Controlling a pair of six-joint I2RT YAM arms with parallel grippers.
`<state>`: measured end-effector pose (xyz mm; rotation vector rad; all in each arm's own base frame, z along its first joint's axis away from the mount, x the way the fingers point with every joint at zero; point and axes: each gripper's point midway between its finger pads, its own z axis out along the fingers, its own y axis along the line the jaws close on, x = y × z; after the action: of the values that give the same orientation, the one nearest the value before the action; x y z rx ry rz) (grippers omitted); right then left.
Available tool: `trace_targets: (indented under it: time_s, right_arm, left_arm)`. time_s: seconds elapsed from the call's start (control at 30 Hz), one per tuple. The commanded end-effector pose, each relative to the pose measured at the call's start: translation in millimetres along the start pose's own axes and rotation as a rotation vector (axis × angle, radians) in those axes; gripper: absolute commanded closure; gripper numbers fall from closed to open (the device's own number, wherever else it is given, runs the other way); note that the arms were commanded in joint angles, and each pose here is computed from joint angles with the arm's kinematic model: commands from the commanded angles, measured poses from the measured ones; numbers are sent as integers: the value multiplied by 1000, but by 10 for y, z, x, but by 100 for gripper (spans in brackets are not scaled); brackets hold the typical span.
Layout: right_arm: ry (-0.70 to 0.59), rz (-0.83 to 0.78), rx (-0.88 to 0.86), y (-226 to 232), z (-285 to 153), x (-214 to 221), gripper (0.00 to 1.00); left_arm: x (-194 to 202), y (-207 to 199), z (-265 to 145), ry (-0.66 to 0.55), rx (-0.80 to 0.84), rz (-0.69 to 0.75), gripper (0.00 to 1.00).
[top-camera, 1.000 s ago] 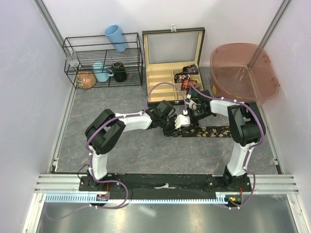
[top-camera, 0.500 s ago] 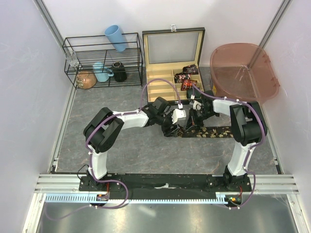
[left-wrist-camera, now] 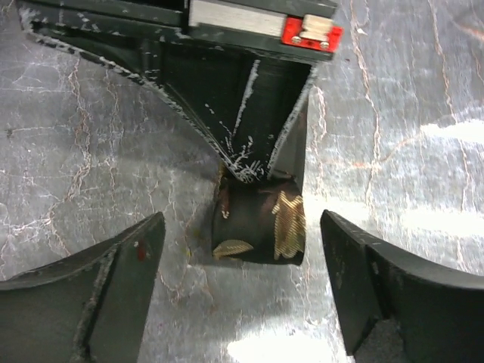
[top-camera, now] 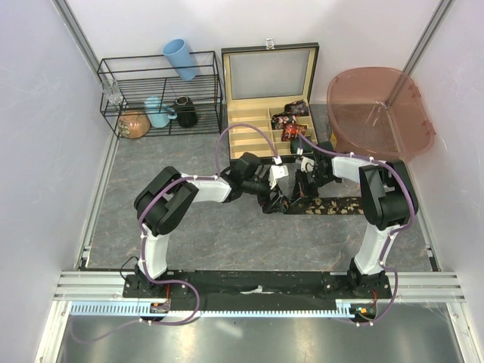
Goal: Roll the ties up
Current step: Roll the tie at the center of the board.
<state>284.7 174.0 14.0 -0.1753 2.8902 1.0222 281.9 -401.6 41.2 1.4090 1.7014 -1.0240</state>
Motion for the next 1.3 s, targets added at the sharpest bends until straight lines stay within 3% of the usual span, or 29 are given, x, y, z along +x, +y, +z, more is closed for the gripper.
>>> trace_targets:
  time_s: [0.0,0.23,0.27,0.4,0.5,0.53,0.6,0.77,0.97,1.27]
  right_arm:
    - [37,-43,244,-586,83,179,100]
    - [33,-68,210,-502,143,144,100]
    - [35,-69,205,-491,159,137,100]
    - [41,-81,154,-356,169,23,100]
    - [27,-84,121,-234,3,-110,87]
    - [17,-69,104,-177,-136,-172,76]
    - [2,-71,72,-91,-295,-237,66]
    - [26,-38,0,132,-547,-150,64]
    - [80,47,-22,41,-345,120,70]
    - [70,112,225,-625,-92,121,77]
  left_arm:
    - [-109,-29,104,-65,19,-30,18]
    - [113,-141,163,5,56,-23,43]
    - [134,-143,158,14,52,0,53]
    - [287,-159,86,62,14,29,75]
    - [444,-153,34,115,-15,9,88]
    - [469,-144,18,122,-27,7,90]
    - [543,-84,-38,147,-83,-16,96]
    - [650,-18,-122,172,-131,-59,98]
    - [567,18,-110,158,-131,-43,98]
    - [264,40,-126,107,-74,51,98]
